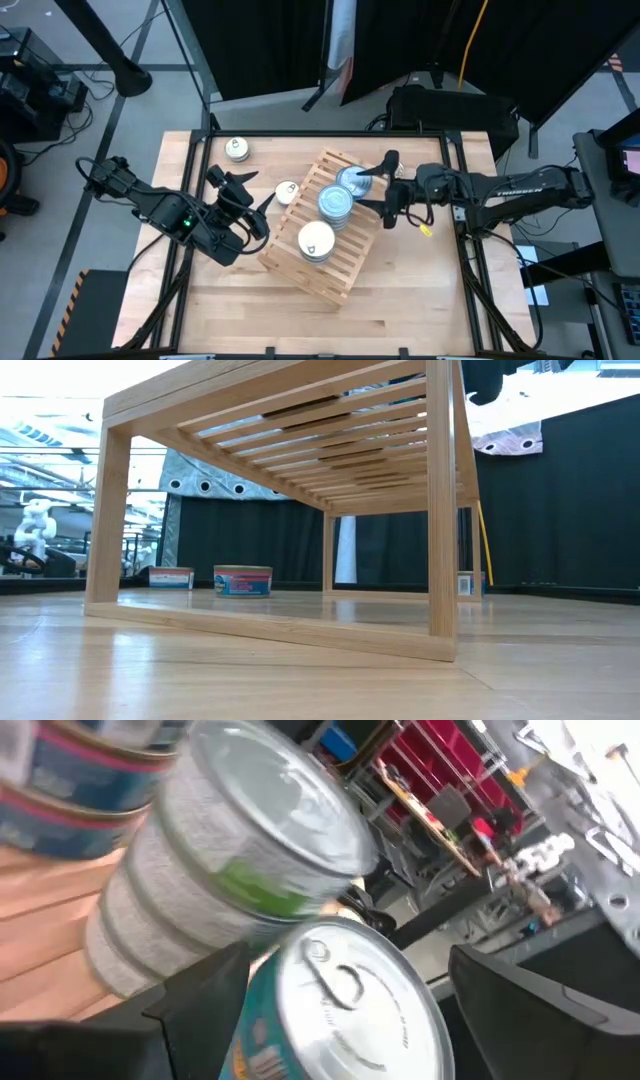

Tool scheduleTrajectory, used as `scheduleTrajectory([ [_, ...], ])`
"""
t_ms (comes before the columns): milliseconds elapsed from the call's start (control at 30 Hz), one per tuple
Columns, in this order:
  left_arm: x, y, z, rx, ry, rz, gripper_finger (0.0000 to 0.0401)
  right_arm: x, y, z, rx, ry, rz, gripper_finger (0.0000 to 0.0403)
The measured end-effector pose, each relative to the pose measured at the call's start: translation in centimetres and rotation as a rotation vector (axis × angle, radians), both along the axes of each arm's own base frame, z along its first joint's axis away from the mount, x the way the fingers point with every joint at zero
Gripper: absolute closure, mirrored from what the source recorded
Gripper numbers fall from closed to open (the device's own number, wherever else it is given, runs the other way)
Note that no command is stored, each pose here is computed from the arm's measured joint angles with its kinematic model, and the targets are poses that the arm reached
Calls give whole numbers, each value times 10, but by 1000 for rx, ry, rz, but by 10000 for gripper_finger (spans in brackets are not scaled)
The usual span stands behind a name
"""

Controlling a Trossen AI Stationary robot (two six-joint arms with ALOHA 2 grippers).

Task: Stack canned seafood by type on shelf
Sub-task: Stack the blue-pink tuna can on top of the other blue-pink tuna can on the shelf

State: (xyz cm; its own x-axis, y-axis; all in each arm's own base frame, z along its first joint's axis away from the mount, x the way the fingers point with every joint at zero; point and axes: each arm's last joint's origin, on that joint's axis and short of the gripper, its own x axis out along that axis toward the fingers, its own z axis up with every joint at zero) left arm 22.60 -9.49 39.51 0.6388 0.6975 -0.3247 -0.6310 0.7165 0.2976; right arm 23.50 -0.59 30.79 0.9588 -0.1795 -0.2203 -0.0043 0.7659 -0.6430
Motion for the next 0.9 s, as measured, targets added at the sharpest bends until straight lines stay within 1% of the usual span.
scheduleTrajectory([
  [133,0,0,0,-1,0,0,100,-2,-10,2,68,-17,-30,69],
  [267,0,0,0,0,0,0,100,-2,-11,1,58,-14,-32,69],
  [433,-1,1,-1,10,16,1,100,-3,-10,7,50,-54,-8,69],
  [533,-5,5,-3,49,39,37,100,-11,-6,13,49,-84,-10,69],
  [600,-6,10,-8,60,52,67,100,-20,1,21,71,-126,-26,69],
  [667,-6,13,-17,64,71,86,100,-33,9,29,112,-165,-61,69],
  [733,-7,15,-27,63,91,97,100,-48,16,34,183,-194,-107,71],
  [833,-6,18,-40,64,112,115,100,-67,19,34,341,-202,-203,81],
  [900,-6,18,-46,56,113,126,100,-78,19,30,443,-181,-273,90],
])
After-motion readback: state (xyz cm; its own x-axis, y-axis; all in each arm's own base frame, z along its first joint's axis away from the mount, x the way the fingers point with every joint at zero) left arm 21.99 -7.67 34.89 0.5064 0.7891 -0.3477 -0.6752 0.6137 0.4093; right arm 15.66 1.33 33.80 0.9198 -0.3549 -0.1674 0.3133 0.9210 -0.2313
